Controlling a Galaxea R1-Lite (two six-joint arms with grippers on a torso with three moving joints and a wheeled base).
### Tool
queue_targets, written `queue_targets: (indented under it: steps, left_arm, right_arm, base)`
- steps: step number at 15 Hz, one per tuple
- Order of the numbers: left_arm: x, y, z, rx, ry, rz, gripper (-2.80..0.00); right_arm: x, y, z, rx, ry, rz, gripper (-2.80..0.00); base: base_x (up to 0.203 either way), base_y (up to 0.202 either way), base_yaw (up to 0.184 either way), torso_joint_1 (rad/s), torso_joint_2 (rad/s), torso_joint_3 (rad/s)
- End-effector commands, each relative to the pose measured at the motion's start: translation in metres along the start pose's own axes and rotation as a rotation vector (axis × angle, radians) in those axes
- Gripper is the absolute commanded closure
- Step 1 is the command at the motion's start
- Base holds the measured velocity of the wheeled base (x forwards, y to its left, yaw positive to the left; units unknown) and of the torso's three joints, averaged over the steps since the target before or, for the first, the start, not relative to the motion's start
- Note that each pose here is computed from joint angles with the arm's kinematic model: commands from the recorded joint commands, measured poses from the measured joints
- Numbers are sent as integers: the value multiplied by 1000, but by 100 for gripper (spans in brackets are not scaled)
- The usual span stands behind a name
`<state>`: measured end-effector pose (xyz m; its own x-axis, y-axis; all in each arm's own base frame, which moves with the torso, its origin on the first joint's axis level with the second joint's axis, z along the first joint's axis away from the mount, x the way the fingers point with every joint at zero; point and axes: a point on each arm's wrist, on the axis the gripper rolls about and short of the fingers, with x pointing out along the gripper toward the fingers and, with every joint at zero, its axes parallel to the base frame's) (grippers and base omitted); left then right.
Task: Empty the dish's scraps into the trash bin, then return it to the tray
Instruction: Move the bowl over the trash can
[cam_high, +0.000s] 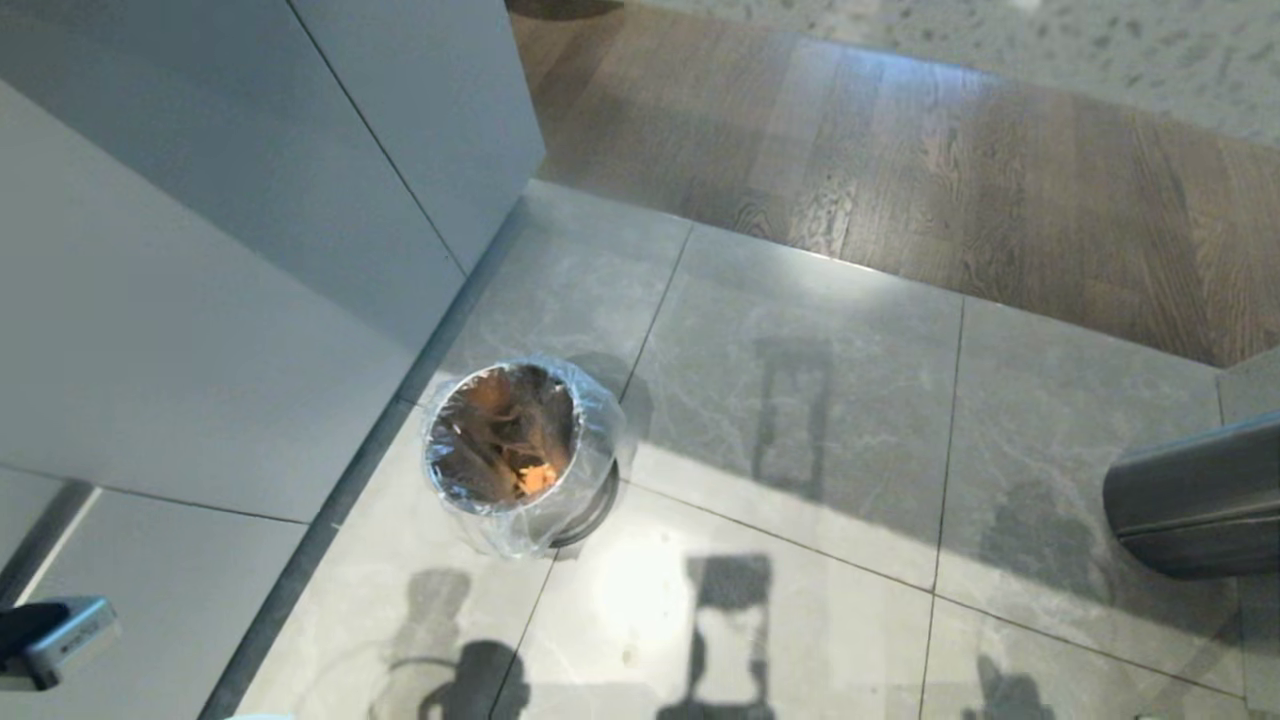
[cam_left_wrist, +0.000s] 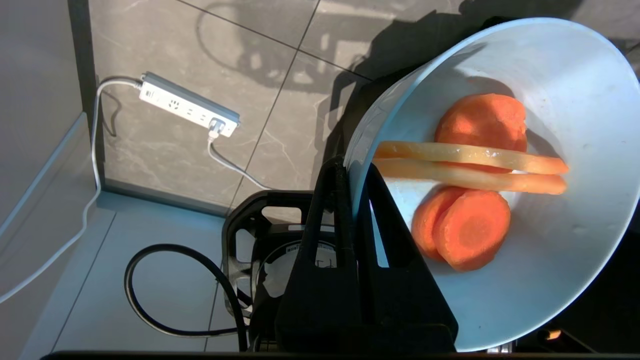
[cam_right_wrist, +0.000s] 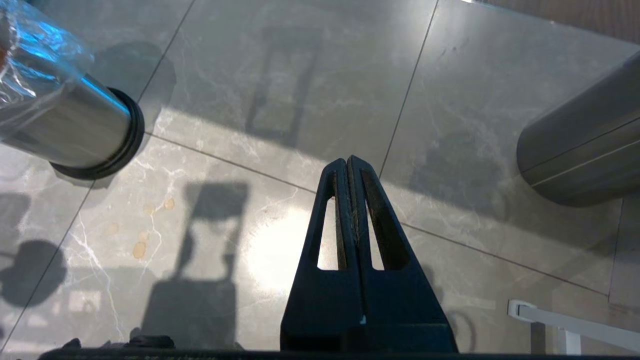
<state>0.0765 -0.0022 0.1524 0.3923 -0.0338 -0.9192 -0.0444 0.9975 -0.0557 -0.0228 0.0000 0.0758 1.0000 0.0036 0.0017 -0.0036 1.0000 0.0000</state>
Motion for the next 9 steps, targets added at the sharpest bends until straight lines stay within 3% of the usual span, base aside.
queue_targets:
  steps: [1,6,9]
  left_arm:
    - [0,0,0,-1,4,0,0]
    - [1,0,-1,-1,9,-3,0]
    - [-1,-1,6,3,-24,-6,0]
  right_arm:
    - [0,0,0,0,-1,1,0]
    - [0,0,0,0,0,1,0]
    - [0,0,0,0,0,1,0]
  base:
    - [0,0,0,7,-2,-198]
    - [0,0,0,5,-1,-192]
    - [0,0,0,3,5,-66]
